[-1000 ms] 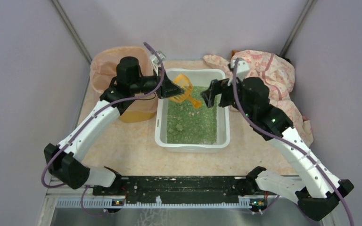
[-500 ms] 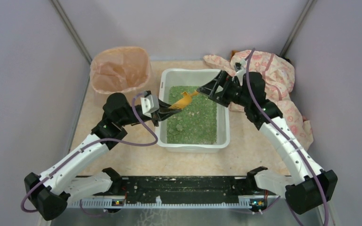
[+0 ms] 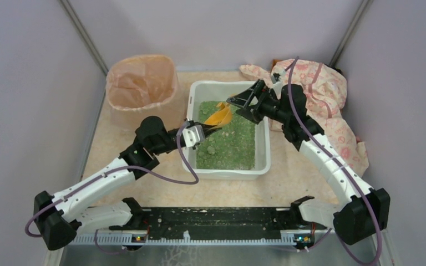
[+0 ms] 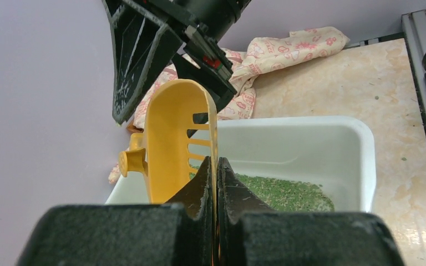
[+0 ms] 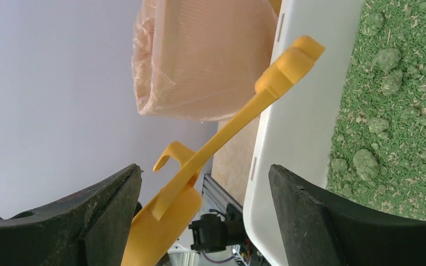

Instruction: Clean the litter box

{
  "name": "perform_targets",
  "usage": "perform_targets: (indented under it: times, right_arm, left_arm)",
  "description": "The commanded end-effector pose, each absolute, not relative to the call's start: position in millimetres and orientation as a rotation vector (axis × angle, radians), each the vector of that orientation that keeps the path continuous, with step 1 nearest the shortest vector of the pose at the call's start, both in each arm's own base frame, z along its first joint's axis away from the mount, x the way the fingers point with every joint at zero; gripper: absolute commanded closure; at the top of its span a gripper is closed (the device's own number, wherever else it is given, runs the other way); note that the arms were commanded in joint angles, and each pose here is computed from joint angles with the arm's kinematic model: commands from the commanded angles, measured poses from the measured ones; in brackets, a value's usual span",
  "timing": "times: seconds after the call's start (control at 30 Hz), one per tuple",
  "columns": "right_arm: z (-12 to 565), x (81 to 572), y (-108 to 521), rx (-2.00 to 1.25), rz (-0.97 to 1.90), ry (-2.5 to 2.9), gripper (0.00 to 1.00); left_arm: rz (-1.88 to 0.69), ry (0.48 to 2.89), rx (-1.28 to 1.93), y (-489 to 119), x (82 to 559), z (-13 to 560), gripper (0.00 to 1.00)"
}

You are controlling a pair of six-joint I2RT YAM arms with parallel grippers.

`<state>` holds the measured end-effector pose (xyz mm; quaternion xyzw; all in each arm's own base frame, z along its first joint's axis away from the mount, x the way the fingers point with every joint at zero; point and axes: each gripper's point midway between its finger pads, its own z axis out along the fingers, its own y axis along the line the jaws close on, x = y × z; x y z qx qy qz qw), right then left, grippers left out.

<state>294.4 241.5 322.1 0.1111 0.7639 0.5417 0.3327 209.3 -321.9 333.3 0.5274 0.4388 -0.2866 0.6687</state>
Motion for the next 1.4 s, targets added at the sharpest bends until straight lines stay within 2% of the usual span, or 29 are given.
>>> perform_targets:
  times: [0.0, 0.17, 0.23, 0.27, 0.37, 0.5, 0.63, 0.73, 0.8, 0.83, 0.93, 1.1, 1.2, 1.3, 1.37]
  right_arm:
    - [327.3, 300.1, 254.3, 0.276, 1.491, 1.952, 0.17]
    - [324.8, 310.2, 261.6, 0.276, 1.493, 1.96, 0.2]
    - [324.9, 313.2, 262.8, 0.278, 1.496, 1.956, 0.31]
    - [325.8, 313.7, 263.2, 0.277, 1.499, 1.952, 0.38]
    - [323.7, 314.7, 263.7, 0.282, 1.499, 1.957, 0.71]
    - [320.7, 314.0, 262.5, 0.289, 1.489, 1.964, 0.98]
    - [319.6, 312.4, 262.6, 0.28, 1.492, 1.964, 1.0]
    - [326.1, 314.0, 259.9, 0.272, 1.48, 1.923, 1.0]
    - [333.7, 315.1, 258.8, 0.25, 1.473, 1.884, 1.0]
    - [336.2, 316.1, 258.4, 0.243, 1.466, 1.873, 1.0]
    - [341.7, 318.9, 258.3, 0.221, 1.456, 1.85, 1.0]
    - [347.6, 323.4, 256.9, 0.187, 1.431, 1.809, 1.0]
    - [352.8, 328.4, 247.9, 0.184, 1.381, 1.76, 1.0]
    - [361.2, 330.9, 237.2, 0.166, 1.347, 1.693, 1.0]
    - [369.2, 329.9, 231.4, 0.142, 1.324, 1.649, 1.0]
  left_arm:
    - [-0.567, 0.94, 1.193, -327.8, 213.2, 337.3, 1.0]
    - [-0.586, 0.909, 1.214, -333.6, 200.8, 339.2, 1.0]
    - [-0.593, 0.899, 1.22, -334.7, 197.0, 340.5, 1.0]
    - [-0.594, 0.899, 1.224, -335.2, 196.0, 339.4, 1.0]
    - [-0.586, 0.912, 1.229, -335.1, 196.7, 335.4, 1.0]
    - [-0.585, 0.92, 1.235, -335.2, 196.6, 331.0, 1.0]
    - [-0.594, 0.936, 1.219, -335.0, 197.0, 331.0, 1.0]
    - [-0.623, 0.966, 1.161, -332.8, 198.2, 339.2, 0.8]
    - [-0.69, 1.002, 1.106, -332.5, 194.8, 350.6, 0.56]
    - [-0.729, 1.05, 1.045, -330.6, 196.3, 360.5, 0.47]
    - [-0.801, 1.123, 0.97, -328.7, 195.2, 379.5, 0.32]
    - [-0.963, 1.195, 0.901, -331.0, 181.7, 399.6, 0.21]
    - [-1.051, 1.276, 0.778, -328.0, 182.1, 409.1, 0.15]
    - [-1.114, 1.295, 0.665, -322.9, 182.5, 413.2, 0.04]
    - [-1.18, 1.33, 0.592, -324.0, 182.9, 409.6, 0.01]
